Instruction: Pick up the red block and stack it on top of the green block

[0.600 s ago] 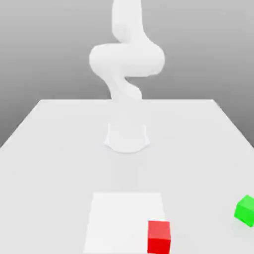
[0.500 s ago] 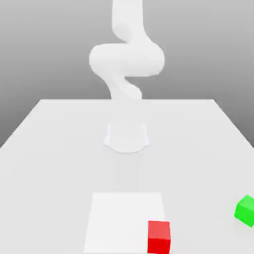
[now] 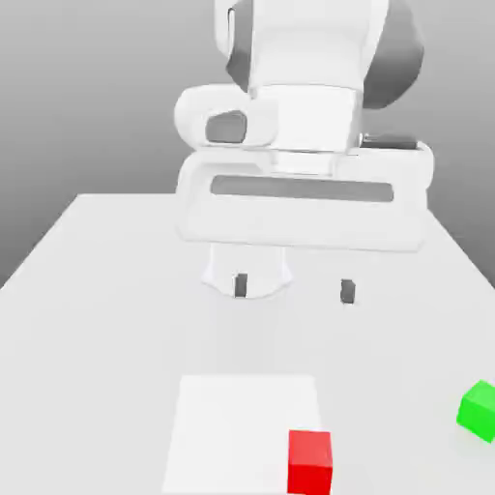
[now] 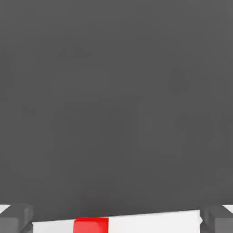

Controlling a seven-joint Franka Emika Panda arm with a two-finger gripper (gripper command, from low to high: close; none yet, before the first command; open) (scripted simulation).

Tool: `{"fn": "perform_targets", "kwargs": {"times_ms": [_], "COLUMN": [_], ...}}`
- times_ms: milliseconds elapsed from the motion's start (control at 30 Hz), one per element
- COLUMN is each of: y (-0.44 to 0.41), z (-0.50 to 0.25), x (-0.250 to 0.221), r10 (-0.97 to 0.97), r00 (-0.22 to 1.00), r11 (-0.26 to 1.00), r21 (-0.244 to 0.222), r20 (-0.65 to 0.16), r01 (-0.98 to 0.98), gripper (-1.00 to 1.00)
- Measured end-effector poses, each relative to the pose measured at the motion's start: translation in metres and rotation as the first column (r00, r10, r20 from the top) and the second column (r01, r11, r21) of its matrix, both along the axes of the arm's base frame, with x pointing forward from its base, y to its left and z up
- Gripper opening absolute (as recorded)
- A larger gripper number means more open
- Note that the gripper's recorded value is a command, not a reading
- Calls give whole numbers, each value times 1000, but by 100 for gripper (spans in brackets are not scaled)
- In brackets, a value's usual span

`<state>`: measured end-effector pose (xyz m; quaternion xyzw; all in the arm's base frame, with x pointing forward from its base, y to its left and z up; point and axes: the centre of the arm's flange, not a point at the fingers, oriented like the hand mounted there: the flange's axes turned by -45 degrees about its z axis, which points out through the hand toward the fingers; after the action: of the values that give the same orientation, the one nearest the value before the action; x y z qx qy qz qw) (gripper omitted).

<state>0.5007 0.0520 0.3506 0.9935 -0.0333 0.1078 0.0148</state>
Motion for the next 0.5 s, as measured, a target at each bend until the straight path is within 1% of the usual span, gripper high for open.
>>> {"fn": "perform_targets", "kwargs": {"times_ms": [233,300,400,433,500], "y": [18,20,21,21,21], "z": [-128,-156,-197,-204,-204], "x": [-18,-20,-21,-22,-22], "r10": [-10,-12,-12,-12,-12], "r00": [982,978,977,977,977], "r11": [999,999,999,999,999], "r21": [32,36,37,37,37], "r20": [-190,-207,-212,-213,-212], "r01": [17,20,20,20,20], "gripper": [0,0,0,-100,-100]}}
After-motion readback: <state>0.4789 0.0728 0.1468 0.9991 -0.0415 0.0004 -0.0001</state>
